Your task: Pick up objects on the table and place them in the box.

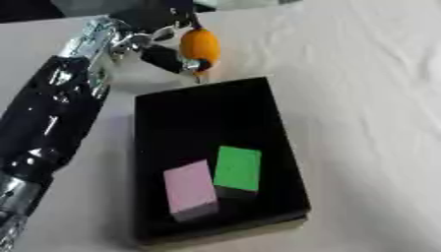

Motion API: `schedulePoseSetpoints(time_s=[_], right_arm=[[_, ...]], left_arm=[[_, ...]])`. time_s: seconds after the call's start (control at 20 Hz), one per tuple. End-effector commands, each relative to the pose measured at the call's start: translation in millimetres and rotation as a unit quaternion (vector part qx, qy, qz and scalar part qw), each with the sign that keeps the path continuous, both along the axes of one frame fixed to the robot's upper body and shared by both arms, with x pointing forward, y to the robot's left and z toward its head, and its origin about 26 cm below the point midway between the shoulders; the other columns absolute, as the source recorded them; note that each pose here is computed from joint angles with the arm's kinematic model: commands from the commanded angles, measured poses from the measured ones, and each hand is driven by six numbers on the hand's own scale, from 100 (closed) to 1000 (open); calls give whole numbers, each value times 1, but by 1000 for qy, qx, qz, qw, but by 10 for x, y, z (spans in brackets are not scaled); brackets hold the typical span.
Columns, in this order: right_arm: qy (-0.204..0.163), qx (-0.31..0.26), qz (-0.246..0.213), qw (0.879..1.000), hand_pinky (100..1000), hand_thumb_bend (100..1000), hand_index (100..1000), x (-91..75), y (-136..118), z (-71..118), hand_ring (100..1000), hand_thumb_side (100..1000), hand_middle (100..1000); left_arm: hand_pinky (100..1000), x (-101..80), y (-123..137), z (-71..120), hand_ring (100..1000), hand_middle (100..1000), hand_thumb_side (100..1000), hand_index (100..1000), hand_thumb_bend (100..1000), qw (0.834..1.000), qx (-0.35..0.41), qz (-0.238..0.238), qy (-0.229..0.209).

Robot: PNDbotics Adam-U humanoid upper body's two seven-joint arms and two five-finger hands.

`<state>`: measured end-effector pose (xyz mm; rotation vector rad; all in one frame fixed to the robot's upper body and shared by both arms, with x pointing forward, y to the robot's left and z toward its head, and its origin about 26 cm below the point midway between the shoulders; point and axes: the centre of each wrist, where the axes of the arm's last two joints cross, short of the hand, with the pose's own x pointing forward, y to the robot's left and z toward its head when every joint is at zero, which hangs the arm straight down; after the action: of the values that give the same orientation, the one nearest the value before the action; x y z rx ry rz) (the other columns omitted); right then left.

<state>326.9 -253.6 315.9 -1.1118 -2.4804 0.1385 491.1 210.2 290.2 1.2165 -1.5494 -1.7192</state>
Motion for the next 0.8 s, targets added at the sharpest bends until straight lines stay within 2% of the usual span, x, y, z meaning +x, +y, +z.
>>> schedulePoseSetpoints(time_s=[0.05, 0.15, 0.25, 0.3, 0.35, 0.4, 0.55, 0.6, 0.65, 0.8], right_arm=[[-18, 0, 3, 1000, 840, 100, 822, -50, -5, 87, 655, 978, 621], [-18, 0, 5, 1000, 840, 100, 822, -50, -3, 89, 655, 979, 621], [-18, 2, 4, 1000, 840, 100, 822, -48, -10, 86, 655, 979, 621], [-17, 2, 3, 1000, 840, 100, 822, -47, -15, 84, 655, 980, 621], [-17, 4, 3, 1000, 840, 100, 822, -47, -17, 82, 656, 980, 621], [-17, 5, 3, 1000, 840, 100, 822, -47, -18, 79, 655, 980, 621], [-15, 7, 2, 1000, 840, 100, 822, -44, -28, 63, 655, 981, 620], [-14, 8, 1, 1000, 840, 100, 822, -43, -35, 57, 655, 981, 620], [-14, 9, 0, 1000, 840, 100, 822, -41, -40, 52, 656, 982, 620], [-11, 10, 0, 1000, 840, 100, 822, -38, -46, 31, 656, 983, 621]], left_arm=[[800, 18, 35, 101, 896, 889, 874, 909, 367, 999, -1, 15, -28], [737, 33, 36, 68, 847, 834, 801, 866, 212, 999, -6, 17, -31], [662, 39, 32, 53, 778, 766, 667, 794, 100, 999, -15, 15, -37], [638, 39, 25, 51, 760, 751, 575, 777, 100, 999, -18, 13, -40], [590, 35, 14, 59, 718, 712, 342, 738, 100, 999, -18, 12, -46], [576, 34, 4, 57, 706, 703, 289, 731, 100, 998, -18, 11, -51], [501, 31, -20, 47, 649, 664, 204, 700, 100, 998, -28, 2, -56], [497, 25, -27, 57, 645, 662, 203, 697, 100, 998, -33, -2, -59], [440, 15, -37, 80, 604, 627, 195, 672, 100, 997, -39, -6, -65], [377, -26, -77, 159, 564, 602, 185, 649, 100, 994, -61, -17, -90]])
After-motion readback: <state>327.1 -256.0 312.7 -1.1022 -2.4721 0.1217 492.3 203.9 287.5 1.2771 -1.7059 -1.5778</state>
